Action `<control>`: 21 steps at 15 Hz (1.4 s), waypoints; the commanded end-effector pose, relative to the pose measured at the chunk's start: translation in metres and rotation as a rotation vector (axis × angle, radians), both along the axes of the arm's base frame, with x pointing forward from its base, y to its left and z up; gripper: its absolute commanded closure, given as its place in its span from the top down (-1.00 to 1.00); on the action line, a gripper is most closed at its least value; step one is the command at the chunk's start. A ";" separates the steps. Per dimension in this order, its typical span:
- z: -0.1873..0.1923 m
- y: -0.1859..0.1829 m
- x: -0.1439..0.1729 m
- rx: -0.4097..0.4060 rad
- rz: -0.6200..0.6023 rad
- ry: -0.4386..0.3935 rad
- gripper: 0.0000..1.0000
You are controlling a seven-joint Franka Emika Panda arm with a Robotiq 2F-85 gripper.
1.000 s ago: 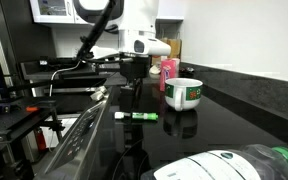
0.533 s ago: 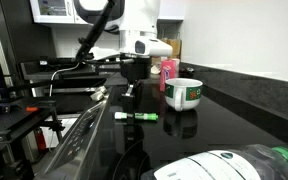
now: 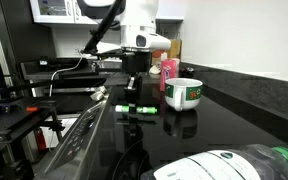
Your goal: Pick up the marker and put it in the mug cup
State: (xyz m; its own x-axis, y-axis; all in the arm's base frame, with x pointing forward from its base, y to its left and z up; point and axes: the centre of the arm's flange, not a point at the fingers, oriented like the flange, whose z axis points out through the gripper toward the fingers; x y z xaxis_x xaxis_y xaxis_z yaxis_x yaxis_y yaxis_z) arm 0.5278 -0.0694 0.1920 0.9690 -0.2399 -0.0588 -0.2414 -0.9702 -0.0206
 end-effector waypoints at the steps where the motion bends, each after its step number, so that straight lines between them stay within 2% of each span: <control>1: 0.036 0.008 -0.016 -0.013 -0.046 0.122 -0.90; 3: 0.056 0.007 -0.024 0.033 -0.063 0.230 -0.90; 6: 0.083 0.010 -0.026 0.228 -0.034 0.301 -0.90; 9: 0.108 0.009 -0.010 0.402 -0.025 0.337 -0.90; 12: 0.128 -0.002 0.014 0.571 -0.056 0.323 -0.90; 15: 0.135 -0.011 0.037 0.718 -0.141 0.328 -0.90; 18: 0.129 -0.018 0.059 0.875 -0.218 0.282 -0.90; 21: 0.116 -0.027 0.082 1.000 -0.352 0.237 -0.90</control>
